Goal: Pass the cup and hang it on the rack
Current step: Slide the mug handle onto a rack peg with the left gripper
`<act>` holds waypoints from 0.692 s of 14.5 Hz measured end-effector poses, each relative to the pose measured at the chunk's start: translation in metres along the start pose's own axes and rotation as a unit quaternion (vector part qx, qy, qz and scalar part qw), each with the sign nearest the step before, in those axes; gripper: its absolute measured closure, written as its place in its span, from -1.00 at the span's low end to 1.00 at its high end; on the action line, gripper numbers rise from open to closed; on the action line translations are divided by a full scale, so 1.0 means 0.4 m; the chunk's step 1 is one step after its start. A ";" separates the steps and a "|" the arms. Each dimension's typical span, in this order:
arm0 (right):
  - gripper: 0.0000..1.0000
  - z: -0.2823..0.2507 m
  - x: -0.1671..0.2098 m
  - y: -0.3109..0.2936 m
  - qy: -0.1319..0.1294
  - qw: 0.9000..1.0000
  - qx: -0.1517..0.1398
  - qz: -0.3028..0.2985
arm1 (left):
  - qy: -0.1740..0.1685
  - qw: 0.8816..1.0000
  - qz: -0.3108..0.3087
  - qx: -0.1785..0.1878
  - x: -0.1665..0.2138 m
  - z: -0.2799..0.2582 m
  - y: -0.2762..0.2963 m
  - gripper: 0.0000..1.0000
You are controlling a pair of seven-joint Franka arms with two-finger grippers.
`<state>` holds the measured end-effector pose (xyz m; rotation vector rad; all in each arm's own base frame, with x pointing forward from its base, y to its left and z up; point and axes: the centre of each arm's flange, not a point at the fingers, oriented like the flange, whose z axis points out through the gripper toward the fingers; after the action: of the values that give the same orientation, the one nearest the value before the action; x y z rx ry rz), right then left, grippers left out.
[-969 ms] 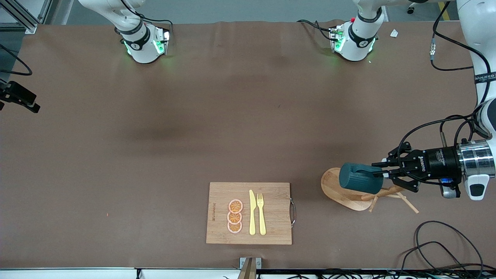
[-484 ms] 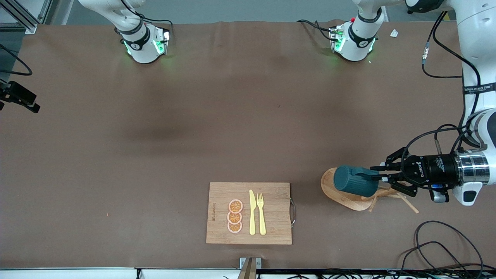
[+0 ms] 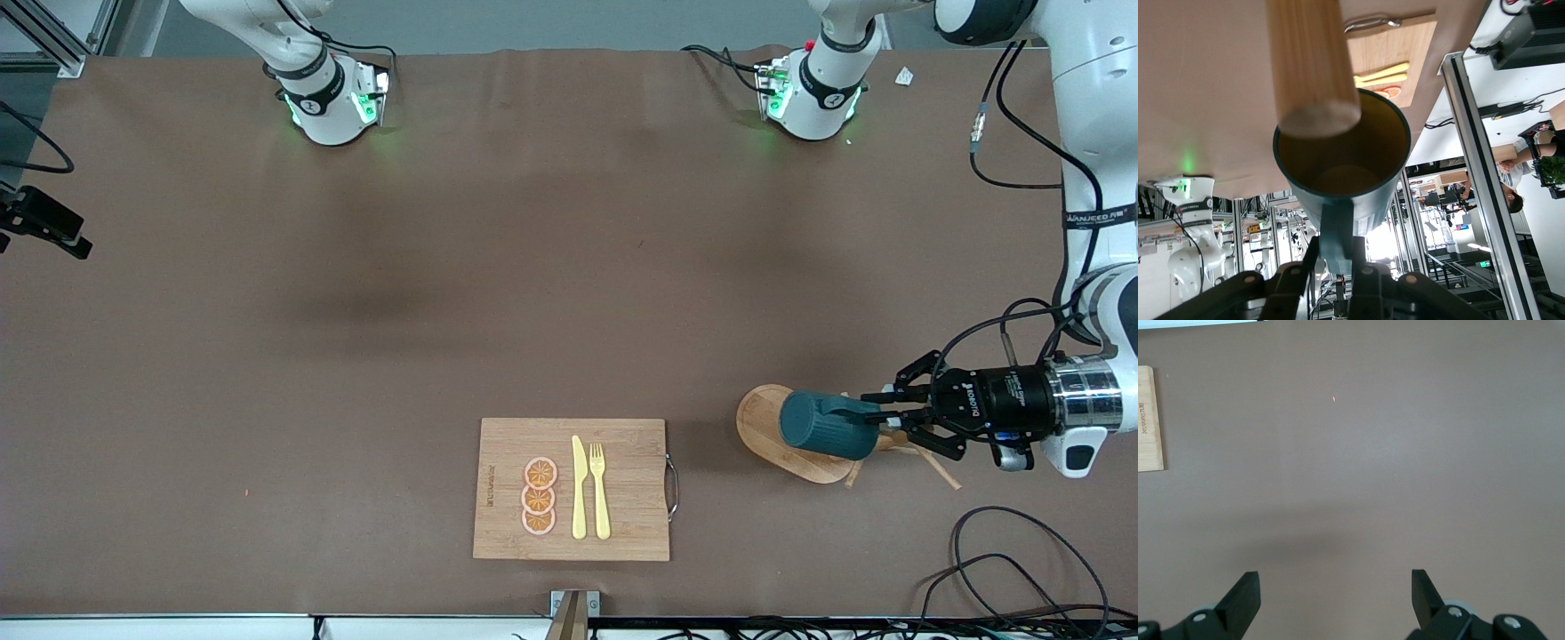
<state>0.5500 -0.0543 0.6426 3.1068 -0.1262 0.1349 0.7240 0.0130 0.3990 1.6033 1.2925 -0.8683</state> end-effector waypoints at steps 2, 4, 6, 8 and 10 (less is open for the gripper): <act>-1.00 0.000 0.000 0.000 0.000 1.000 0.000 0.000 | 0.003 1.000 0.011 -0.002 0.023 -0.011 -0.004 0.59; -1.00 0.000 0.000 0.000 0.000 1.000 0.000 0.000 | 0.003 1.000 0.014 -0.001 0.039 -0.008 -0.007 0.59; -1.00 0.000 0.000 0.000 0.000 1.000 0.000 0.000 | 0.005 1.000 0.016 -0.002 0.047 -0.011 -0.008 0.59; -1.00 0.000 0.000 0.000 0.000 1.000 0.000 0.000 | 0.010 1.000 0.019 -0.003 0.056 -0.022 -0.011 0.59; -1.00 0.000 0.000 0.000 0.000 1.000 0.000 0.000 | 0.014 1.000 0.017 -0.002 0.067 -0.025 -0.013 0.59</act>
<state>0.5500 -0.0543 0.6426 3.1068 -0.1262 0.1349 0.7245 0.0326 0.3775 1.6354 1.2819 -0.8244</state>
